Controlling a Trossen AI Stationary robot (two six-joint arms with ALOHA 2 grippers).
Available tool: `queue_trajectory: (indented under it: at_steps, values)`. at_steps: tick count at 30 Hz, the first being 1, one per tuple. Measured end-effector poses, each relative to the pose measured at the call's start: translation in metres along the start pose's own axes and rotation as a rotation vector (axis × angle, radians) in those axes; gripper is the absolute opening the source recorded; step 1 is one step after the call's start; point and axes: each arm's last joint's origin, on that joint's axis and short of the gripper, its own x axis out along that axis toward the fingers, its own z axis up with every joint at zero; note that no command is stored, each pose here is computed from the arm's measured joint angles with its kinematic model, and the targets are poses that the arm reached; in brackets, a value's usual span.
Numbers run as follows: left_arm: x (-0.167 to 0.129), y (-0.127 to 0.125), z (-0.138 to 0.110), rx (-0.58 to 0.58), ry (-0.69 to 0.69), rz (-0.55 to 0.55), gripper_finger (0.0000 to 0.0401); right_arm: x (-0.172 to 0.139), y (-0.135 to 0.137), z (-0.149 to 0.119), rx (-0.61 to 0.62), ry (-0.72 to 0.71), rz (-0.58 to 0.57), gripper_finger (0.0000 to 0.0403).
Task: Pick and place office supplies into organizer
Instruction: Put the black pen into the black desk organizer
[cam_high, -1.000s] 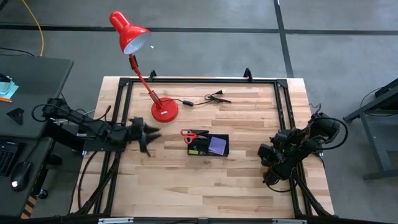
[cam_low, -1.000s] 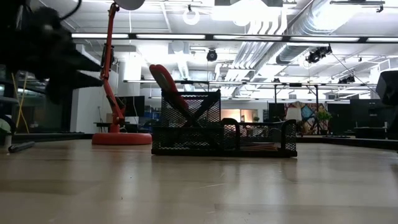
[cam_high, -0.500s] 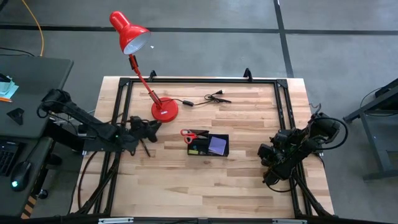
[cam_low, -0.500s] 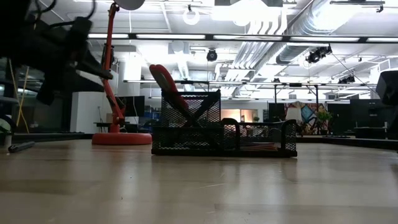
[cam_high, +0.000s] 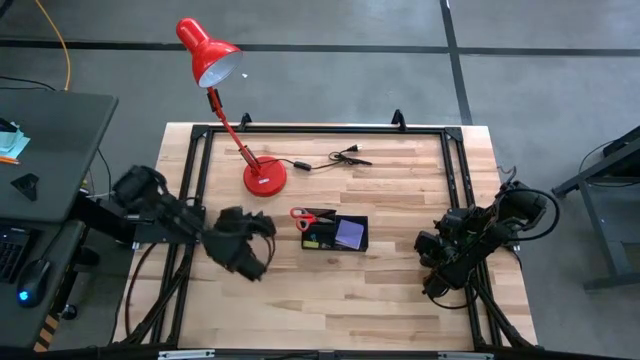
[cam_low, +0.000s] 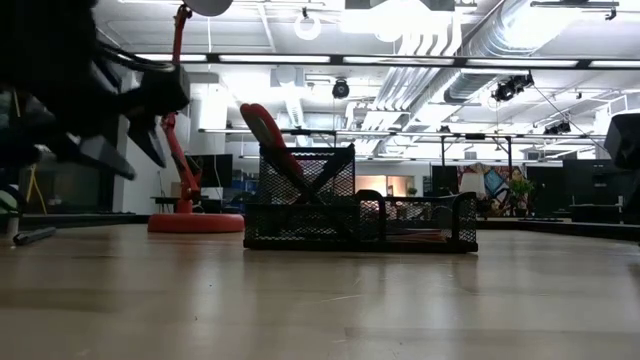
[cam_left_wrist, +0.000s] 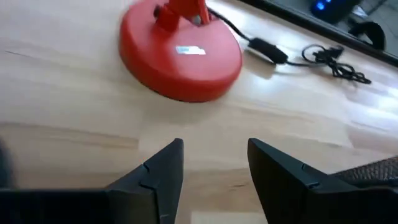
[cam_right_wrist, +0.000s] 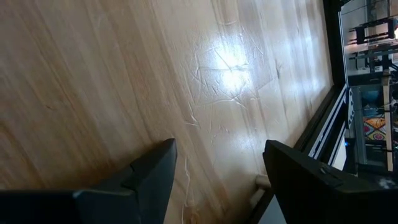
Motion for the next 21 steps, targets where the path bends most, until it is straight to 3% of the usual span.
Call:
queue_trajectory:
  at_steps: [4, 12, 21]
  values:
    - [-0.021, -0.012, -0.014, 0.001, -0.034, 0.085, 0.0166, 0.0, 0.0, 0.0, 0.0, 0.0, 0.0, 0.0236]
    - [-0.035, -0.026, -0.031, -0.071, -0.007, 0.437, 0.0166, 0.0, 0.0, 0.0, 0.001, 0.001, 0.002, 0.0236]
    - [-0.018, -0.018, -0.056, -0.067, -0.1, 0.509, 0.0166, 0.0, 0.0, 0.0, 0.001, 0.0, 0.002, 0.0236]
